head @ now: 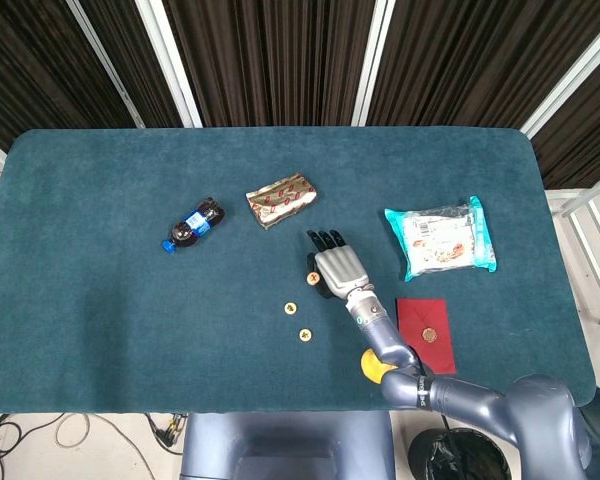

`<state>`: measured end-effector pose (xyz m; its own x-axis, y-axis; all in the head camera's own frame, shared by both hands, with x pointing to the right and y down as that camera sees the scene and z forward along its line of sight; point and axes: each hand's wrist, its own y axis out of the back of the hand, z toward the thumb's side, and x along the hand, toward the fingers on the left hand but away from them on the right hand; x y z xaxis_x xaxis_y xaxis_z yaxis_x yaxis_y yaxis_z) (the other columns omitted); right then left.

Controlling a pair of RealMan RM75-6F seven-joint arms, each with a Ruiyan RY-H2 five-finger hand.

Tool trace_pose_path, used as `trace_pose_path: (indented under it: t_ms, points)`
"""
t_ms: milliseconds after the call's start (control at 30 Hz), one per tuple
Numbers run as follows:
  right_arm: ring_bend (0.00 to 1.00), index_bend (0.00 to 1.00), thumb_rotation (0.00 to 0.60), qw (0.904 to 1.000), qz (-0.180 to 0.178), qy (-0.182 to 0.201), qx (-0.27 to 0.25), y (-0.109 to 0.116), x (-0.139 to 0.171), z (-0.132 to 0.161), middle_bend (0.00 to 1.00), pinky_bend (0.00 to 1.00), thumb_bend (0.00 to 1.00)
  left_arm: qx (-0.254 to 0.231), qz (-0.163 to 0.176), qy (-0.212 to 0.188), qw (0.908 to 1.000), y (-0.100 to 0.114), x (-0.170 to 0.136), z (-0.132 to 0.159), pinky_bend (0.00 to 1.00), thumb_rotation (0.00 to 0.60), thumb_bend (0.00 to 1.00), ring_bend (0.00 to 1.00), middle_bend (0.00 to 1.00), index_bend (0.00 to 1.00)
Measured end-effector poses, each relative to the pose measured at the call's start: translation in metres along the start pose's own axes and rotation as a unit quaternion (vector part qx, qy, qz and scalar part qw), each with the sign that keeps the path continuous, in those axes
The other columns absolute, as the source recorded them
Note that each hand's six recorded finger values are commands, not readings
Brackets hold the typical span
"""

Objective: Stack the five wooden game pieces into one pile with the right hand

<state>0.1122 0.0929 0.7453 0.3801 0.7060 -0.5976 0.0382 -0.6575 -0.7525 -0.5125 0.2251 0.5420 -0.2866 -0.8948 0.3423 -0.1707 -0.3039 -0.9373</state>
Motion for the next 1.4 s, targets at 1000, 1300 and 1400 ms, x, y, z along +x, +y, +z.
trace_pose_path:
  t_ms: [1000, 1300, 1400]
  points:
    - [0.0, 0.52, 0.6, 0.9999, -0.008, -0.005, -0.009, 0.0025, -0.0018, 0.0, 0.0, 0.0, 0.42, 0.002, 0.002, 0.007, 1.0, 0.0006, 0.0009, -0.0021, 0.0, 0.6, 0.59, 0.0, 0.0, 0.1]
    - [0.0, 0.52, 0.6, 1.0, -0.003, -0.001, -0.008, 0.0021, 0.0002, 0.0018, 0.0, 0.0, 0.42, 0.002, 0.002, 0.006, 1.0, 0.0007, 0.0007, -0.0018, 0.0, 0.6, 0.59, 0.0, 0.0, 0.1]
    - [0.0, 0.52, 0.6, 1.0, -0.001, -0.002, -0.009, 0.0012, 0.0004, 0.0016, 0.0, 0.0, 0.42, 0.001, 0.002, 0.007, 1.0, 0.0006, 0.0008, -0.0021, 0.0, 0.6, 0.59, 0.0, 0.0, 0.1]
